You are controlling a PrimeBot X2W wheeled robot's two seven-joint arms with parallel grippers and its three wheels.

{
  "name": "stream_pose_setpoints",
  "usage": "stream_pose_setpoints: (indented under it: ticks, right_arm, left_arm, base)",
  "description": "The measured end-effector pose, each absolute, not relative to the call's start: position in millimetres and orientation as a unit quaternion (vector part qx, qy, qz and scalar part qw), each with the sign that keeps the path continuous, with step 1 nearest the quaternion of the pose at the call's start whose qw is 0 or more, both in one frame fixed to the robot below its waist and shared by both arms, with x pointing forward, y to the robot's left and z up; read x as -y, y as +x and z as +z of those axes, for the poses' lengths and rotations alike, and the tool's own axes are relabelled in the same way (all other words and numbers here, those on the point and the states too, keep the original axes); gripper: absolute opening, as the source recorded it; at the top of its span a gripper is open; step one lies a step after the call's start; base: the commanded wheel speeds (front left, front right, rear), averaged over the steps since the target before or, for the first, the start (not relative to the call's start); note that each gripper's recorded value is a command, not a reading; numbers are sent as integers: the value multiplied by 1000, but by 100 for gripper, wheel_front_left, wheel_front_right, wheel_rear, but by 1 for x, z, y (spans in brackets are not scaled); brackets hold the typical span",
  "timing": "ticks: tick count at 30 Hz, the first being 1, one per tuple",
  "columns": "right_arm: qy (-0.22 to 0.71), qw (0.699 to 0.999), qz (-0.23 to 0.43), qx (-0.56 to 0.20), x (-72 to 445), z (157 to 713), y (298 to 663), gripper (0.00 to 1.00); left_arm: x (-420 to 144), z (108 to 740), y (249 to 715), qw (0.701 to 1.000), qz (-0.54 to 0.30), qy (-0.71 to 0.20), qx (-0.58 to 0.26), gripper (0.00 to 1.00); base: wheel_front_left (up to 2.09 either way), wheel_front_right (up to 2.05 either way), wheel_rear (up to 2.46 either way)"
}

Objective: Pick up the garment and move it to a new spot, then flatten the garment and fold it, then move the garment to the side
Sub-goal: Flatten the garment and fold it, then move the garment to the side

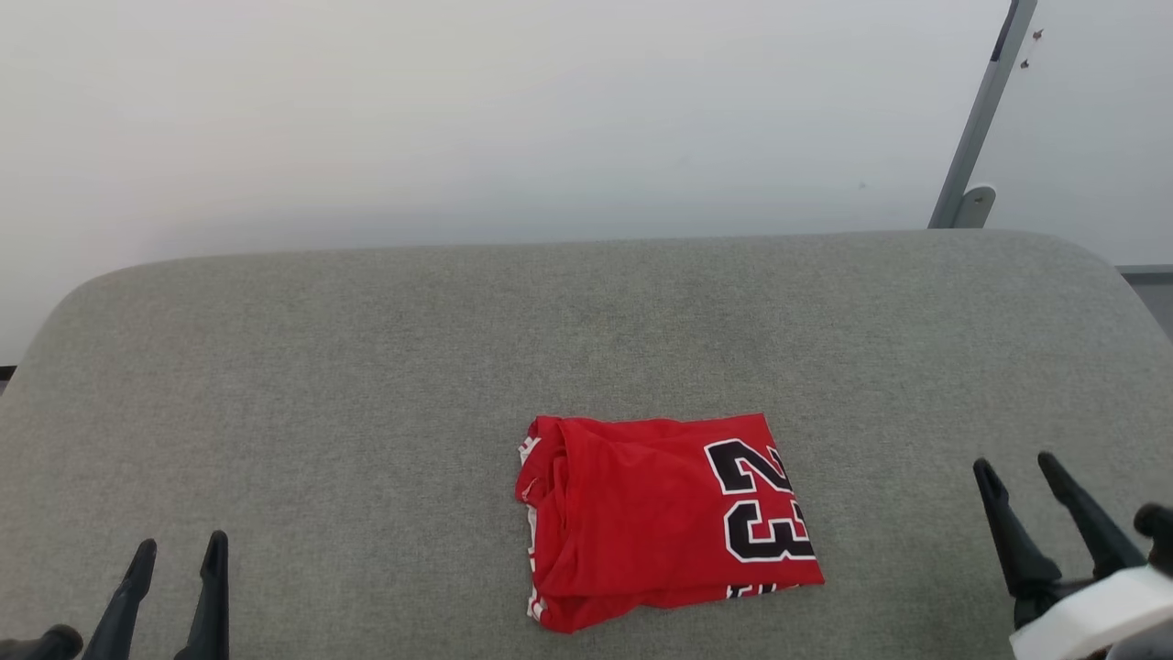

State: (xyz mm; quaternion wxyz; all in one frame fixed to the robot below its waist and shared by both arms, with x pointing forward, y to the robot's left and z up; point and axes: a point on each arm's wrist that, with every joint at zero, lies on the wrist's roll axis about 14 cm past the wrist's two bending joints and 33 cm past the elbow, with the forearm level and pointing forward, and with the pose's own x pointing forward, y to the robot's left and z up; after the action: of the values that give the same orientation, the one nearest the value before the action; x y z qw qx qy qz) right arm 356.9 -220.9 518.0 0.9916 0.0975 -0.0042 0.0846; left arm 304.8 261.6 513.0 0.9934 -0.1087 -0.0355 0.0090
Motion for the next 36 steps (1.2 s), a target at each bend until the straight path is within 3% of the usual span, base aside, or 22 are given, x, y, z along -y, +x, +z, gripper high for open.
stream_pose_setpoints:
  ticks: [25,36]
  right_arm:
    - [116,991,73,-5,217,495,341,100]
    - [110,975,166,-97,166,487,371,100]
  left_arm:
    - [-263,507,299,993,18,-110,36,100]
    - [-268,507,297,992,33,-118,38,100]
  base:
    - [0,0,0]
    - [0,0,0]
